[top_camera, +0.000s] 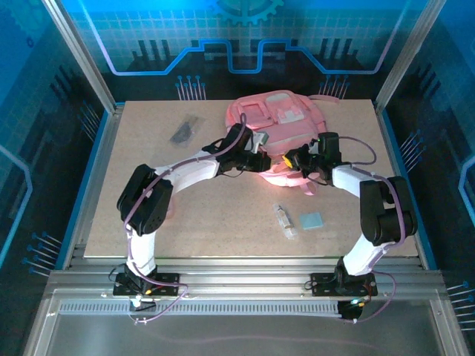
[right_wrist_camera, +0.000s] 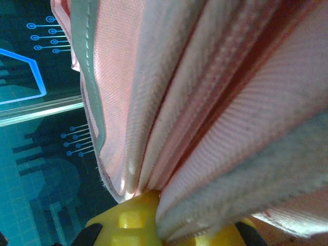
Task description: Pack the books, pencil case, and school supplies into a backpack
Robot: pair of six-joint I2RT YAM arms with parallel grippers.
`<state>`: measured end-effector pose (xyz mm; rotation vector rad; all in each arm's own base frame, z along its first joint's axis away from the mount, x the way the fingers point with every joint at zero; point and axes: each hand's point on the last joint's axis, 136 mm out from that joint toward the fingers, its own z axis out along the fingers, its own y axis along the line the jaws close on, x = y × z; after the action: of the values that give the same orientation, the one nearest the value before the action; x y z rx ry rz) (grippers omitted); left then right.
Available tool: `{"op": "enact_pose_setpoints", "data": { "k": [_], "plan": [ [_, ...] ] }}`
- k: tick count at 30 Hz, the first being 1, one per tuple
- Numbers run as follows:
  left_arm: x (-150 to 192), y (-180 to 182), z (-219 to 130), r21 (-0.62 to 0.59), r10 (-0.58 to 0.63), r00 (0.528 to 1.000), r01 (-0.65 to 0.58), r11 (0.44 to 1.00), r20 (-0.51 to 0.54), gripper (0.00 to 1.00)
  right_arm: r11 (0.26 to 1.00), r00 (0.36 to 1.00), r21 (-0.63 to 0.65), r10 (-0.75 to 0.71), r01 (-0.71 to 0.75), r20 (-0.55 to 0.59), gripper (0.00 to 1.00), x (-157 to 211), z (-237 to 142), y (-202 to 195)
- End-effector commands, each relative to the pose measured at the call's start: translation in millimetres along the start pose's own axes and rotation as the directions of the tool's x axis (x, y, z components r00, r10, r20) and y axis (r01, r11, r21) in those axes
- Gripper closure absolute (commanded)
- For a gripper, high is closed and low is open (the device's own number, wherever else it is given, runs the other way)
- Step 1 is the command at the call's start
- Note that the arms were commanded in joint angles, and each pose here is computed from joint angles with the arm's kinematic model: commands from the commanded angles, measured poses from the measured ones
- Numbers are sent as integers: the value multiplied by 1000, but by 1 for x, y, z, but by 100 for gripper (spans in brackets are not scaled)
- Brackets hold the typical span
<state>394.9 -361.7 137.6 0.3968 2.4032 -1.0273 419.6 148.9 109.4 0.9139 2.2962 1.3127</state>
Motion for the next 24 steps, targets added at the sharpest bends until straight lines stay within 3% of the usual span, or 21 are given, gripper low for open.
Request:
{"op": "enact_pose_setpoints", "data": {
  "k": [1, 6, 11, 18, 24],
  "plan": [
    [-15, -7, -30, 1, 63, 993, -63, 998, 103, 100, 996, 994, -59, -65, 71, 86, 100, -14, -8, 20],
    [-31, 77, -56, -193, -1, 975, 45, 980, 221, 100, 997, 994, -18, -74, 75, 81, 100, 0, -22, 7],
    [-57, 143, -81, -312, -65, 939, 177, 933, 339, 100, 995, 993, -13, -98, 99, 68, 100, 7, -32, 9],
    [-89, 189, -81, -433, -87, 906, 280, 857, 414, 100, 991, 991, -26, -128, 129, 32, 100, 18, -35, 18],
    [-98, 186, -71, -394, -114, 900, 294, 871, 420, 100, 987, 987, -32, -159, 159, 11, 100, 25, -28, 25]
  ]
}}
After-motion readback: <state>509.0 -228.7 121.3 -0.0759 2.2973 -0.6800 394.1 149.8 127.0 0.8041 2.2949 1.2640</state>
